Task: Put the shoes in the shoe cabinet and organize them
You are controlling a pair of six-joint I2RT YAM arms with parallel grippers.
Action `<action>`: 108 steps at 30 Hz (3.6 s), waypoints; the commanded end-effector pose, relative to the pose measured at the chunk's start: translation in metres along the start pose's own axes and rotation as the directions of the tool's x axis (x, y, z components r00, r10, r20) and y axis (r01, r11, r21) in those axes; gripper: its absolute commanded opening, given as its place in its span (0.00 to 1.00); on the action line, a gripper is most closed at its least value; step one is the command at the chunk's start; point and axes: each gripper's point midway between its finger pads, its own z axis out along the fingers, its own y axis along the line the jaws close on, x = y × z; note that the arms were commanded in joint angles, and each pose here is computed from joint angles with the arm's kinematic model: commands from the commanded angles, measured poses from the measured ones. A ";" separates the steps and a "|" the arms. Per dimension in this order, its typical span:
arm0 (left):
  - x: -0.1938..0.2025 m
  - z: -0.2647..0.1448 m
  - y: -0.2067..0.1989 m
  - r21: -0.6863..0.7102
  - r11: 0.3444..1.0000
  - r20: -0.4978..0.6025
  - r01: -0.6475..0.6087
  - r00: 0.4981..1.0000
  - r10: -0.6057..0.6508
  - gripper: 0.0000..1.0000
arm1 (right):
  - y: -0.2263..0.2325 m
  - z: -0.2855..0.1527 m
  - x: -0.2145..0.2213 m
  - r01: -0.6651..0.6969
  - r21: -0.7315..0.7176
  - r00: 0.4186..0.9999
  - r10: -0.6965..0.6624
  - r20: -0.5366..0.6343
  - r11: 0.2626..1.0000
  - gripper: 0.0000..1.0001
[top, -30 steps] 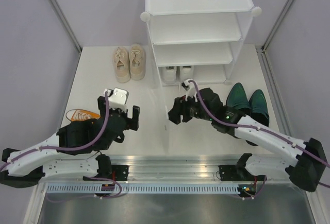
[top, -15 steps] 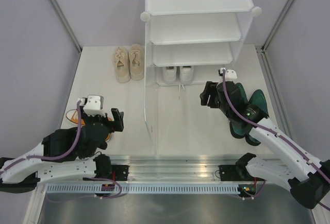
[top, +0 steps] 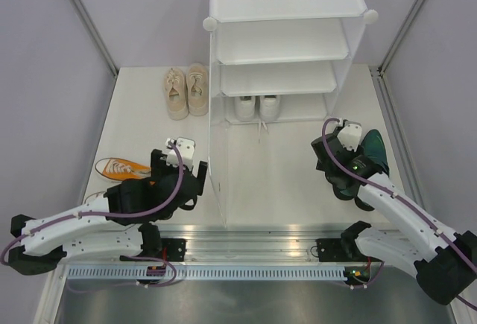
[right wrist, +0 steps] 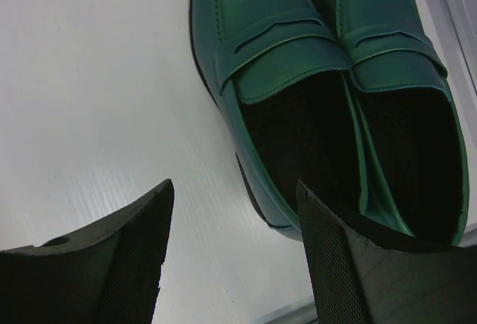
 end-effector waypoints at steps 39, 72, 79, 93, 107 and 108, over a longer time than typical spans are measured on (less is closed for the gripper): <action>-0.017 -0.011 0.009 0.082 0.994 0.083 0.071 0.994 -0.078 1.00 | 0.106 0.013 -0.038 0.007 -0.525 1.000 0.003 0.017 0.851 0.01; -0.017 -0.010 0.009 0.081 0.994 0.093 0.071 0.993 -0.079 1.00 | 0.144 0.075 -0.098 0.180 -0.382 0.980 -0.134 0.145 0.907 0.77; -0.018 -0.011 0.011 0.073 0.994 0.100 0.076 0.992 -0.083 1.00 | 0.184 0.024 -0.123 0.137 -0.529 0.965 0.007 0.260 0.838 0.71; -0.021 -0.012 0.014 0.074 0.993 0.114 0.094 0.988 -0.102 1.00 | 0.325 0.059 -0.104 0.124 -0.576 0.959 0.052 0.279 0.808 0.73; -0.021 -0.012 0.009 0.099 0.991 0.108 0.086 0.989 -0.097 1.00 | 0.364 0.122 -0.086 0.067 -0.508 0.960 0.083 0.266 0.859 0.79; -0.021 -0.012 0.009 0.100 0.991 0.110 0.089 0.989 -0.100 1.00 | 0.365 0.125 -0.088 0.059 -0.499 0.958 0.091 0.271 0.865 0.79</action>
